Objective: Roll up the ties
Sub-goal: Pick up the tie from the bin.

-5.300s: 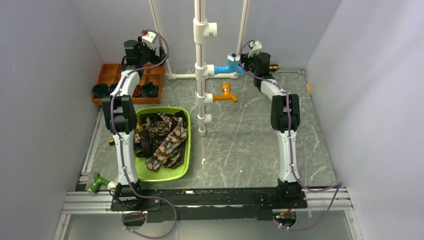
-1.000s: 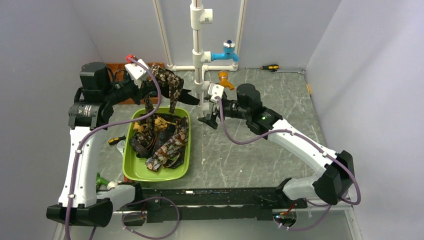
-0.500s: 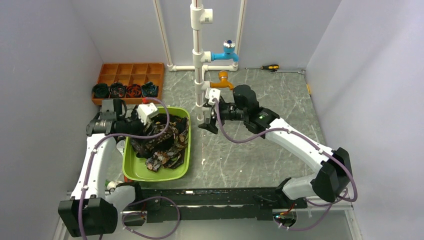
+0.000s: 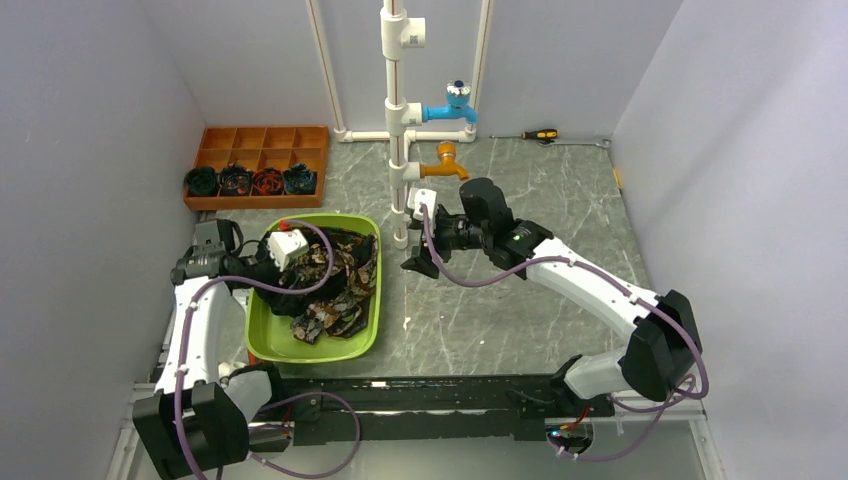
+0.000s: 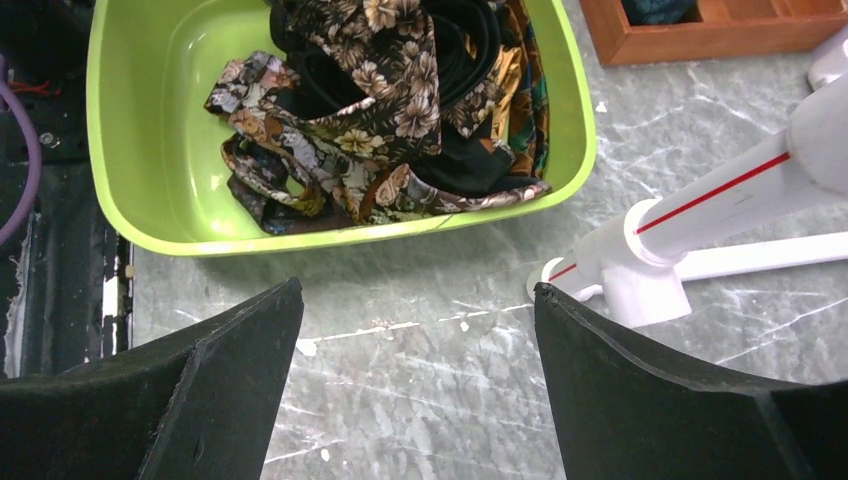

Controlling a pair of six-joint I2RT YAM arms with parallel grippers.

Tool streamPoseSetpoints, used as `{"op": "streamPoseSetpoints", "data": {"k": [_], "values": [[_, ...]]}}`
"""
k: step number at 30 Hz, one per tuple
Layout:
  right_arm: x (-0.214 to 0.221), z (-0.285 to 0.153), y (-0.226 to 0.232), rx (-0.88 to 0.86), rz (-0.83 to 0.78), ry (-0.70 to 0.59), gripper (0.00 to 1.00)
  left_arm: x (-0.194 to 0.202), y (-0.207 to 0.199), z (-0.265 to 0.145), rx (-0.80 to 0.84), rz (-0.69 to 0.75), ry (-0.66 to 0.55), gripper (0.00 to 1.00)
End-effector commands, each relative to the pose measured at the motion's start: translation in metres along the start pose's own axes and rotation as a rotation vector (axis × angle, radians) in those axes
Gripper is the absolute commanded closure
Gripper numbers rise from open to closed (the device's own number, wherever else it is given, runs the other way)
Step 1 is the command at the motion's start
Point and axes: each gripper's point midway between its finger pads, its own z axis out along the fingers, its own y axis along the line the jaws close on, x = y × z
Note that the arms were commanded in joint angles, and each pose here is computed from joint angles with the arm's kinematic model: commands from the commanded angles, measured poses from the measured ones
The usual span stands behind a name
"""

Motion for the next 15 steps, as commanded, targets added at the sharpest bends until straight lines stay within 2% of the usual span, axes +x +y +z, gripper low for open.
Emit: {"op": "streamPoseSetpoints", "data": {"k": [1,3,5,7,9,10,15], "values": [[-0.013,-0.009,-0.003,0.029,-0.029,-0.037,0.13,-0.001,0.007,0.01,-0.001,0.042,-0.037,0.27],[-0.014,-0.01,-0.006,0.042,-0.03,-0.033,0.14,0.005,0.012,0.015,0.004,0.033,-0.016,0.32],[-0.014,-0.012,-0.008,0.057,-0.038,-0.03,0.14,0.007,0.014,0.017,0.026,0.022,0.002,0.5],[-0.015,-0.015,-0.012,0.074,-0.042,-0.03,0.14,0.001,0.017,0.015,0.028,0.011,0.001,0.73],[-0.017,-0.018,-0.014,0.087,-0.046,-0.032,0.14,-0.018,0.022,0.004,0.015,0.017,-0.034,0.93],[-0.018,-0.019,-0.015,0.093,-0.047,-0.033,0.15,-0.031,0.023,-0.003,0.008,0.019,-0.065,1.0],[-0.027,-0.027,-0.023,0.132,-0.034,-0.056,0.16,-0.114,0.026,-0.049,-0.036,0.004,-0.264,1.0]]}}
